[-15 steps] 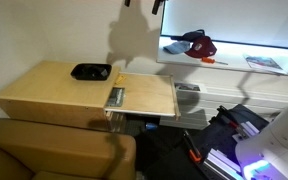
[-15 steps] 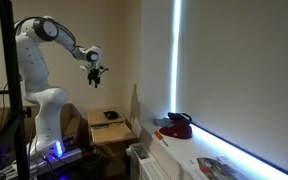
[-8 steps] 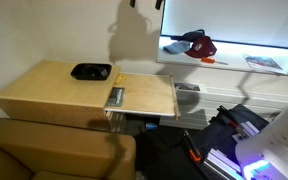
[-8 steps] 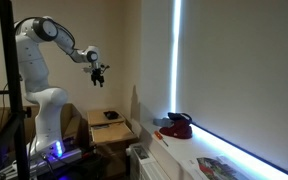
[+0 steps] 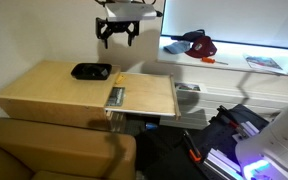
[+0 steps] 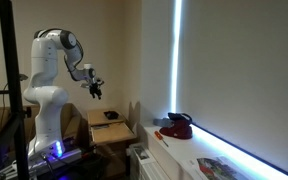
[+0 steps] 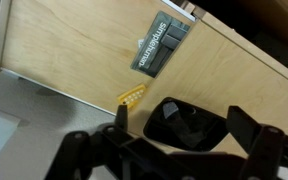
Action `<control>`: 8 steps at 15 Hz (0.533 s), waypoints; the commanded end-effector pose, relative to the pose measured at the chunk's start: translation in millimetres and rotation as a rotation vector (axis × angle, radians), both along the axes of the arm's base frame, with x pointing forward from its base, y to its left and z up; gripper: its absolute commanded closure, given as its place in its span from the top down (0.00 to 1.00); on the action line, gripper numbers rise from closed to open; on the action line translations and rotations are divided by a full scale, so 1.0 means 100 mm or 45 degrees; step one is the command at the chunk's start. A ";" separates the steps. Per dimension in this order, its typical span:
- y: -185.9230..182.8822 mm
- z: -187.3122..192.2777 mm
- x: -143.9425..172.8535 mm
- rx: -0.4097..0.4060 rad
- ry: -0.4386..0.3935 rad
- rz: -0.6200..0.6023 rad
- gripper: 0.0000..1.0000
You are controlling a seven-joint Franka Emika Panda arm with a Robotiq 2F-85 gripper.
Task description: Remove the black sock from the black lunchbox
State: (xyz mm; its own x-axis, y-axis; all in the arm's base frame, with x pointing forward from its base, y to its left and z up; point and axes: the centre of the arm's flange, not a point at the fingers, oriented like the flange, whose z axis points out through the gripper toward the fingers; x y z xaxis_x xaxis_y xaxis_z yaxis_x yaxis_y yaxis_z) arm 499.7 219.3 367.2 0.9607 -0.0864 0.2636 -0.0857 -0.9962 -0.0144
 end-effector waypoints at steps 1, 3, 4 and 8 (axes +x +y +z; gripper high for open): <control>-0.01 0.03 0.00 0.000 -0.006 0.000 1.00; -0.05 0.12 0.00 0.001 -0.027 -0.004 1.00; -0.06 0.00 0.10 -0.030 -0.018 0.017 1.00; 0.10 -0.63 0.74 0.052 -0.017 0.071 1.00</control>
